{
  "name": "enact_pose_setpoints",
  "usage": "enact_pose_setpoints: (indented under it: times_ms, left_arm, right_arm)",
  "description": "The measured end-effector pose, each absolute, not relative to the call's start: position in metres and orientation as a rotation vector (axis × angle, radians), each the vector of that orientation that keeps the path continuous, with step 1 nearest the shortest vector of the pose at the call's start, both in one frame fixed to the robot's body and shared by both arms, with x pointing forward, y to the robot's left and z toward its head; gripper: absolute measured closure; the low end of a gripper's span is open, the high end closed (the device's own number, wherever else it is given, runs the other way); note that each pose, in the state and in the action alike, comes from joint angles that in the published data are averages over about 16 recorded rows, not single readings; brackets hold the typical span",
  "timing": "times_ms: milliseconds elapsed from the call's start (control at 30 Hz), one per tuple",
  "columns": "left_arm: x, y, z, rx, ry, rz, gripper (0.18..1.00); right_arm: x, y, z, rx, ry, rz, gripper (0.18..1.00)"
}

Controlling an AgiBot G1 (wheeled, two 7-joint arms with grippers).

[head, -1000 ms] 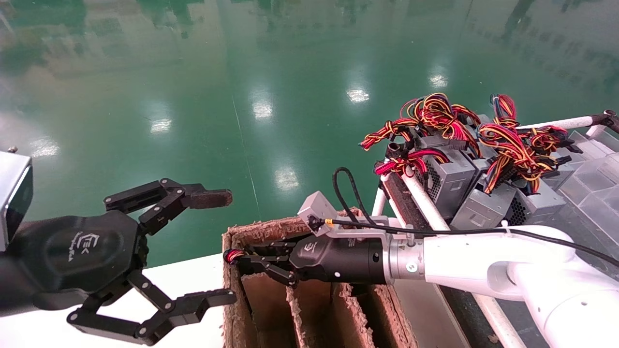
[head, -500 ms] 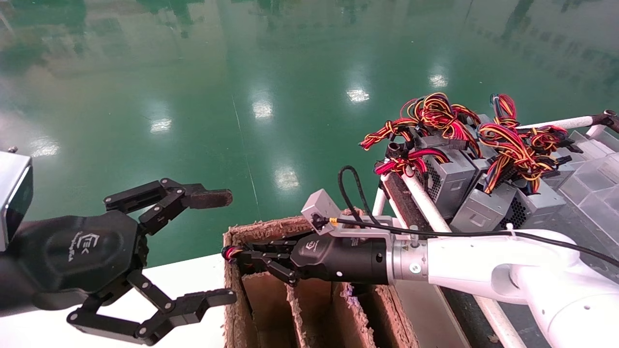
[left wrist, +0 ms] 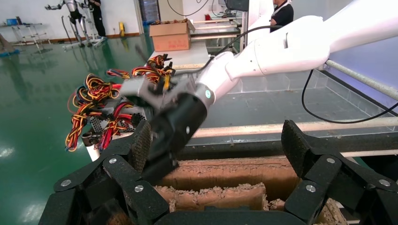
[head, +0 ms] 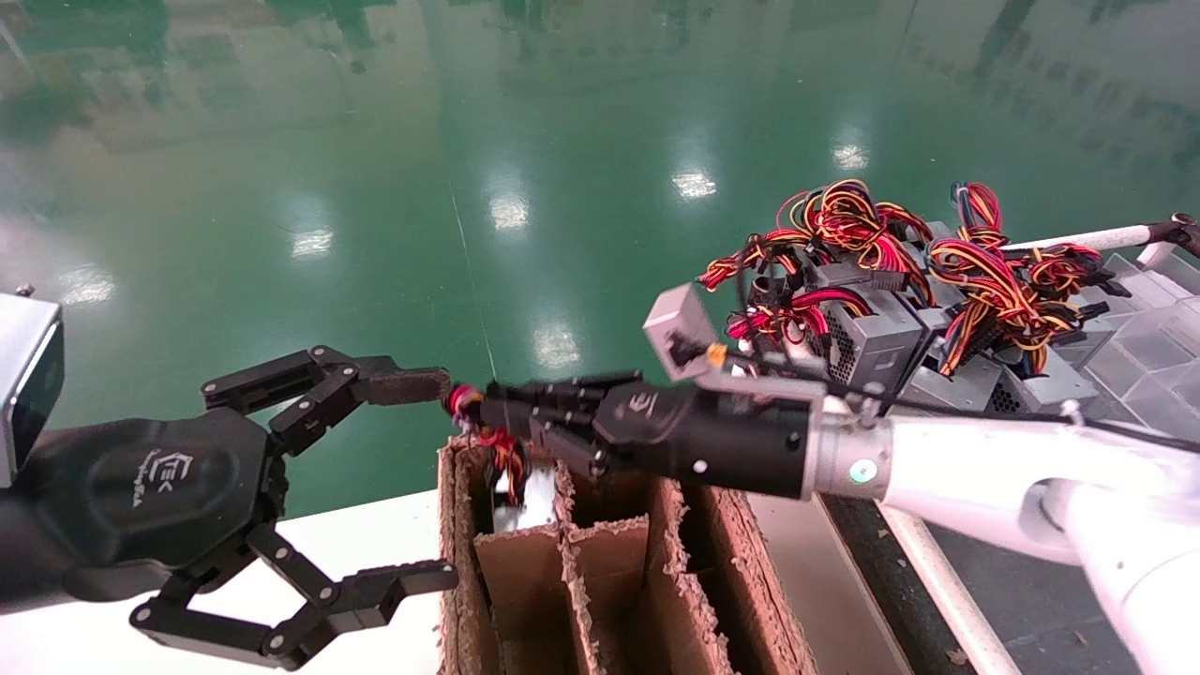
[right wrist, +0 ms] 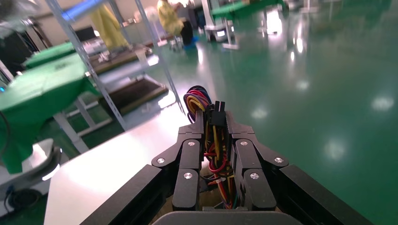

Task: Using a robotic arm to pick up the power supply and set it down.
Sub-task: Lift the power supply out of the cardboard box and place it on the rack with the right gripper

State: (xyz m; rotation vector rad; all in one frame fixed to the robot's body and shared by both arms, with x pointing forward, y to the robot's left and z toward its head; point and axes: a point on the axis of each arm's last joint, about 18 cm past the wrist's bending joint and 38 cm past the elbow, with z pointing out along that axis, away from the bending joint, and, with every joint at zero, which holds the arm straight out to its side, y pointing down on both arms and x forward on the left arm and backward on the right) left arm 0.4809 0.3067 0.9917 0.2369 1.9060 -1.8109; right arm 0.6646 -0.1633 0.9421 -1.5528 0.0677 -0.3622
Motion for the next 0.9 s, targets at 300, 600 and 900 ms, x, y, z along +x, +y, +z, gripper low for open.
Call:
enact_pose_setpoints:
  times_ms: [300,600,900]
  left_arm:
    - [0.481,0.307,0.992,0.237,1.906,-1.811,0.184]
    - [0.481,0.307,0.992,0.237,1.906,-1.811,0.184]
    - [0.481,0.307,0.992,0.237,1.906,-1.811,0.184]
  right_arm:
    - [0.654,-0.191,0.987,-1.430,0.026,-0.394,0.915]
    - [0.640,-0.227,1.036,-1.315,-0.004,-0.449,0.920]
    - [0.622,-0.265,1.094,-1.235,-0.042,-0.551,0.920]
